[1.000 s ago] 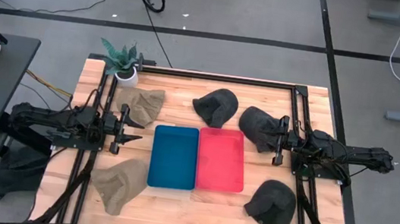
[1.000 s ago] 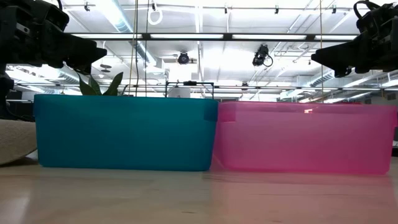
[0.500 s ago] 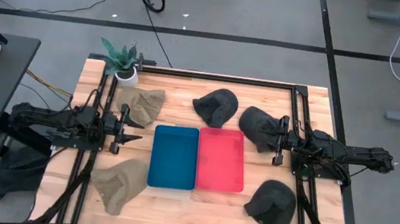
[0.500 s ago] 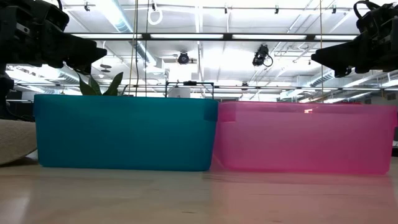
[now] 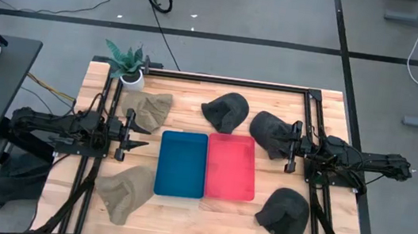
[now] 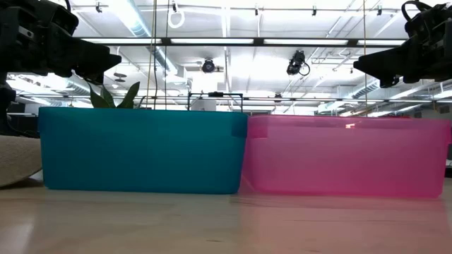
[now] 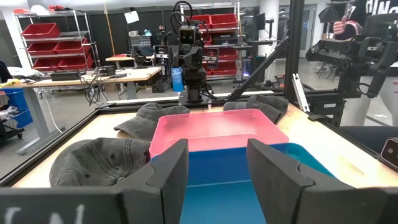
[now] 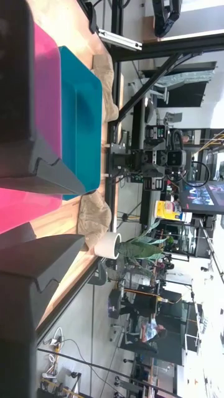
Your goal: Pick & Place hat
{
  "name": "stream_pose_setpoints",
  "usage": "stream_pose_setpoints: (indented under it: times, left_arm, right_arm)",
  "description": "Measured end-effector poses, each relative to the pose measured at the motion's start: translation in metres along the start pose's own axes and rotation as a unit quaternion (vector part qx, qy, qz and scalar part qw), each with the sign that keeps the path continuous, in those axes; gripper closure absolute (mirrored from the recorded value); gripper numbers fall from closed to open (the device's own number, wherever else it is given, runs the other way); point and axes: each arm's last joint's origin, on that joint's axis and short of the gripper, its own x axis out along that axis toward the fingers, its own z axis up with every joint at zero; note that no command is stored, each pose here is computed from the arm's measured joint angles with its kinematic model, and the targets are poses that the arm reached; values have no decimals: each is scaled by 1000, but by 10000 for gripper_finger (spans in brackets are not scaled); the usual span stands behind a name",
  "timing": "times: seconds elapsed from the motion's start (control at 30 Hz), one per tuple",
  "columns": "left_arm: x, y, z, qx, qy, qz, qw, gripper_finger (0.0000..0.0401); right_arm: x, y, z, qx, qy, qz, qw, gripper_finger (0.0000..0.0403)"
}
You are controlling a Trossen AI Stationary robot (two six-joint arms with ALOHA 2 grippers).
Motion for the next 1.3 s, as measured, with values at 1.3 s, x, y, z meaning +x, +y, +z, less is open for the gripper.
stream_pose_setpoints:
  times: [1.3]
  left_arm:
    - [0,0,0,0,0,0,1000,231]
  right_arm:
    - [0,-2,3,-27,-13,-23,999,285]
